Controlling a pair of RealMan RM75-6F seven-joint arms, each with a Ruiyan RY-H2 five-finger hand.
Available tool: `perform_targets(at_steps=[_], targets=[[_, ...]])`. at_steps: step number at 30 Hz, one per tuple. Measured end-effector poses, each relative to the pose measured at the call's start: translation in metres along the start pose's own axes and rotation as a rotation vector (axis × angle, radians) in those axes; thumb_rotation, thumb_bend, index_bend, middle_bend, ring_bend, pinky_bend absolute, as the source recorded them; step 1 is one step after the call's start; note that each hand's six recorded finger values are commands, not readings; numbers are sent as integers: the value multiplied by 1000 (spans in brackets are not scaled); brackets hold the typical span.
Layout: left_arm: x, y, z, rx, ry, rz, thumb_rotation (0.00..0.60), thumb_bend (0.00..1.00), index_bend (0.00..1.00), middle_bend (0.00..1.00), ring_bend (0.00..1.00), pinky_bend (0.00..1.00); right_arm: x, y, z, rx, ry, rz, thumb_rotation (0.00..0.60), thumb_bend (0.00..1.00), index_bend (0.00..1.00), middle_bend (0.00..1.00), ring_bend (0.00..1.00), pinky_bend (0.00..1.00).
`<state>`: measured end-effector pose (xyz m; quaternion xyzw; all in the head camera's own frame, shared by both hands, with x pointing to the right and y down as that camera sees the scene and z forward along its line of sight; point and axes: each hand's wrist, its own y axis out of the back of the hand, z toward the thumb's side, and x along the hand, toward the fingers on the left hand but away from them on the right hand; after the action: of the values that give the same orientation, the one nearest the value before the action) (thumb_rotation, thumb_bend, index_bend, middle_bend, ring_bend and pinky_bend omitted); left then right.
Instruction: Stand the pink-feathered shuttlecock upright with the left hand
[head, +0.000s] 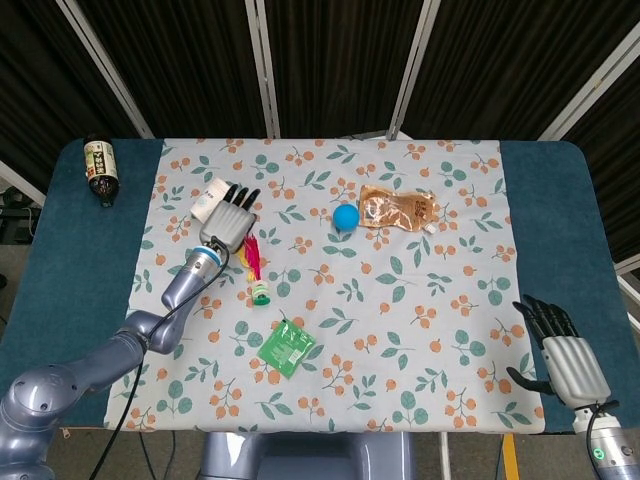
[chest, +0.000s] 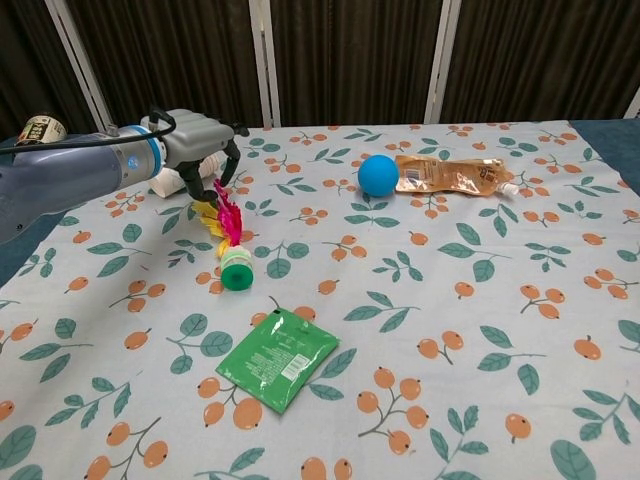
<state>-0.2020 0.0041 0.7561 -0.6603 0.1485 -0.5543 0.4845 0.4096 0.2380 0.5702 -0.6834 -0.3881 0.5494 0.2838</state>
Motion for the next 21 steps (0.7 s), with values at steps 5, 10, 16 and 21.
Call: perform_targets(at_steps=[5, 10, 16, 21], targets=[[2, -3, -1, 0, 8, -8, 600, 374, 527, 21, 0, 0, 0, 0, 0, 0, -1, -1, 600, 123, 86, 0, 0, 0], [3, -4, 0, -2, 11, -10, 600, 429, 545, 30, 0, 0, 0, 0, 0, 0, -3, 0, 600, 123, 86, 0, 0, 0], [4, -8, 3, -11, 11, -14, 600, 498, 570, 37, 0, 0, 0, 0, -1, -3, -6, -1, 600, 123, 86, 0, 0, 0], [4, -8, 4, -19, 10, -11, 600, 530, 583, 42, 0, 0, 0, 1, -1, -3, -6, -2, 600, 123, 86, 0, 0, 0]])
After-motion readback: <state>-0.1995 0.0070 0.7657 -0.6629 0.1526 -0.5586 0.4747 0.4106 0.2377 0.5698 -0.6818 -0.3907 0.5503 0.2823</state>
